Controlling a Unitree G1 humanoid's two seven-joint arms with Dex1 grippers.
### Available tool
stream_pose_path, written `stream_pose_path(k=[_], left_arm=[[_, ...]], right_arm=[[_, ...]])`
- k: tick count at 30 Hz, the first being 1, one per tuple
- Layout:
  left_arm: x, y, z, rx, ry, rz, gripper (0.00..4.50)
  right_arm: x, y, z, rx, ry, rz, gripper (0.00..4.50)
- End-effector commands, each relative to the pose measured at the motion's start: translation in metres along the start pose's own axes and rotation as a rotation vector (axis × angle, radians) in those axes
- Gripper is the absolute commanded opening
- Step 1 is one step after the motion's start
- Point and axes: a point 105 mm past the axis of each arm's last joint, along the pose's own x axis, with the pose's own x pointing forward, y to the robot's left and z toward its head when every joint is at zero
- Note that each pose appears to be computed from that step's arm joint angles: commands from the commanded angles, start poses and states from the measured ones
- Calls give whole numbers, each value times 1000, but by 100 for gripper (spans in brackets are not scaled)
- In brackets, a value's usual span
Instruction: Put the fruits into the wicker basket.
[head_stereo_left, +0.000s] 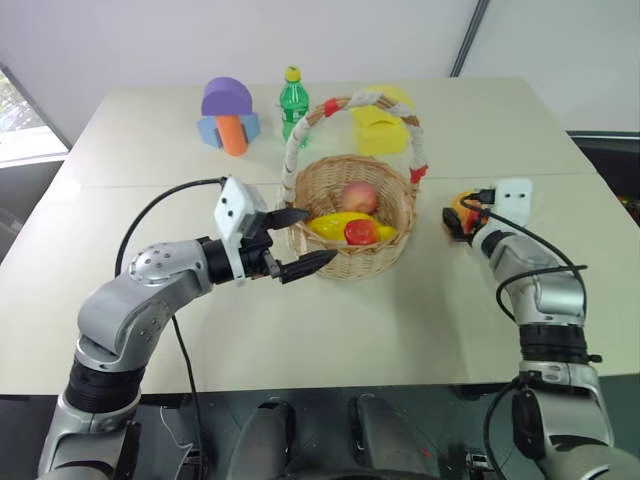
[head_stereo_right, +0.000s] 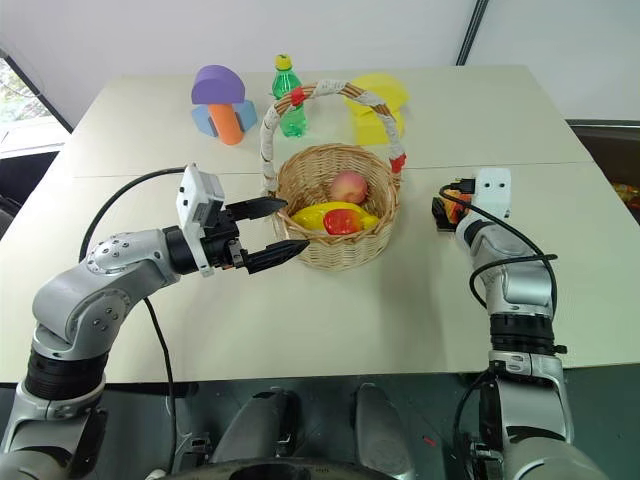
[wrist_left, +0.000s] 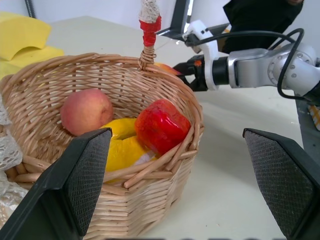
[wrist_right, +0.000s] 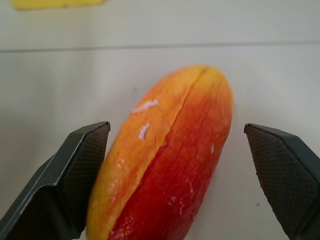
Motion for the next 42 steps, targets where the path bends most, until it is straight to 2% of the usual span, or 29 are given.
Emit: stream_pose_path(k=[1,3,6,7,8,11,13,17,22,24,28,32,34,36,39,40,42], left_arm=[[-1,-4,11,51,-37,-3,450],[-1,-4,10,50,-36,-4,450],[-1,-4,10,49,-36,-3,450],[-2,-3,10,48,-38,0,450],[-4,-1,10,45,-43,7,450],[-14,8,8,29,-69,55,450],[-26,16,3,39,-66,96,450],[-48,30,-3,19,-87,153,450],[-62,40,-20,2,-35,185,450],[-61,39,-21,3,-38,178,450],[-53,32,-18,3,-66,153,450],[-48,26,-17,0,-84,144,450],[-46,23,-17,-1,-88,138,450],[-44,21,-16,-4,-97,139,450],[-43,19,-16,-6,-103,139,450],[-43,19,-15,-6,-105,139,450],[-43,18,-15,-7,-106,140,450]], right_arm=[[-1,-3,19,22,-66,-5,425],[-2,-2,22,27,-81,2,372],[-7,0,28,-10,-112,18,221],[-9,1,30,-24,-120,27,184],[-12,2,32,-42,-127,36,173],[-30,4,42,-177,-175,94,173],[-50,13,52,-274,-232,207,173],[-104,47,58,-443,-300,582,173],[-156,91,60,-436,-295,958,173],[-157,115,65,-435,-319,1014,173],[-130,153,76,-436,-356,946,173],[-98,163,87,-377,-347,799,173],[-91,166,87,-375,-329,793,173],[-90,170,86,-400,-324,817,278],[-92,171,90,-422,-355,811,412],[-95,170,92,-437,-379,815,447],[-110,169,93,-465,-416,880,447]])
